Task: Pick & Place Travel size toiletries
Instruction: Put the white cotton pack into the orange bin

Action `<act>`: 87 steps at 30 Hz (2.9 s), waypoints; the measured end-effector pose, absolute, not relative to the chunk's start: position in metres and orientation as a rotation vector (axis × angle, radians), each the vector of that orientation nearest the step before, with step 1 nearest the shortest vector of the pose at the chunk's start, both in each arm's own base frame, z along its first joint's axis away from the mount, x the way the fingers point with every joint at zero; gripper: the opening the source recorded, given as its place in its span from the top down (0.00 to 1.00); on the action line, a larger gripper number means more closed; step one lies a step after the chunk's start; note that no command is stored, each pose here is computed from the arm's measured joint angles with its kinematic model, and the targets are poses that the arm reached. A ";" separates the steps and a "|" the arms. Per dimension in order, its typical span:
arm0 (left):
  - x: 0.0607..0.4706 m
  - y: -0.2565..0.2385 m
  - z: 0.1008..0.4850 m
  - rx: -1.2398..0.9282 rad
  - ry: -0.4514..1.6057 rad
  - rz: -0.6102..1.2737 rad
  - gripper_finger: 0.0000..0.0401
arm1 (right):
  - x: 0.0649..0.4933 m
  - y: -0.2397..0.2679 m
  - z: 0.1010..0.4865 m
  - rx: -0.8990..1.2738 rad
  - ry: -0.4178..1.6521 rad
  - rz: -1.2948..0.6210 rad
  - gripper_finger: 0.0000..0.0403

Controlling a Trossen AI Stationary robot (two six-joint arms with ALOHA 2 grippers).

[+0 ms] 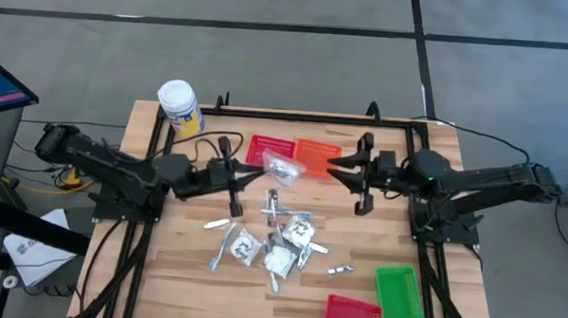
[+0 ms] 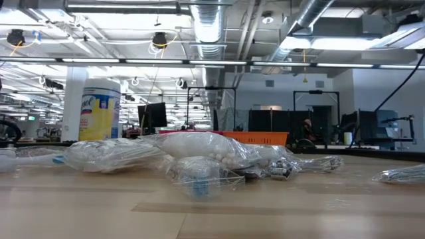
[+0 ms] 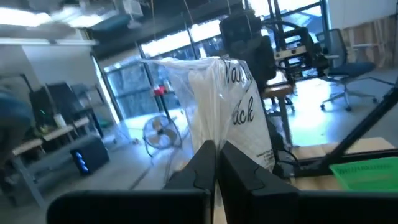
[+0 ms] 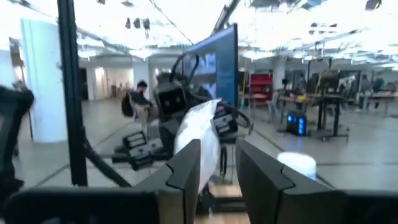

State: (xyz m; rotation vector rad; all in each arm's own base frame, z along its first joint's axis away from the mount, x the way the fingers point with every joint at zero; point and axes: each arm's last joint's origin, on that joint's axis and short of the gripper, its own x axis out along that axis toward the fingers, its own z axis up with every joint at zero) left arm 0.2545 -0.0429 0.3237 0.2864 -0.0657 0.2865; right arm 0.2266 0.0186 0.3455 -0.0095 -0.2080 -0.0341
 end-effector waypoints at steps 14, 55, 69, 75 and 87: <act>0.292 -0.068 0.304 0.457 0.068 0.337 1.00 | 0.239 0.020 0.329 0.002 -0.095 0.024 0.76; 0.290 -0.072 0.298 0.491 0.131 0.338 1.00 | 0.230 0.025 0.322 0.102 0.054 0.060 0.31; 0.290 -0.071 0.295 0.501 0.153 0.336 1.00 | 0.259 0.025 0.318 0.086 0.146 0.042 0.31; 0.291 -0.069 0.295 0.497 0.154 0.343 1.00 | 0.263 0.026 0.318 0.085 0.161 0.042 0.31; 0.291 -0.069 0.295 0.498 0.157 0.343 1.00 | 0.262 0.023 0.320 0.084 0.152 0.009 0.53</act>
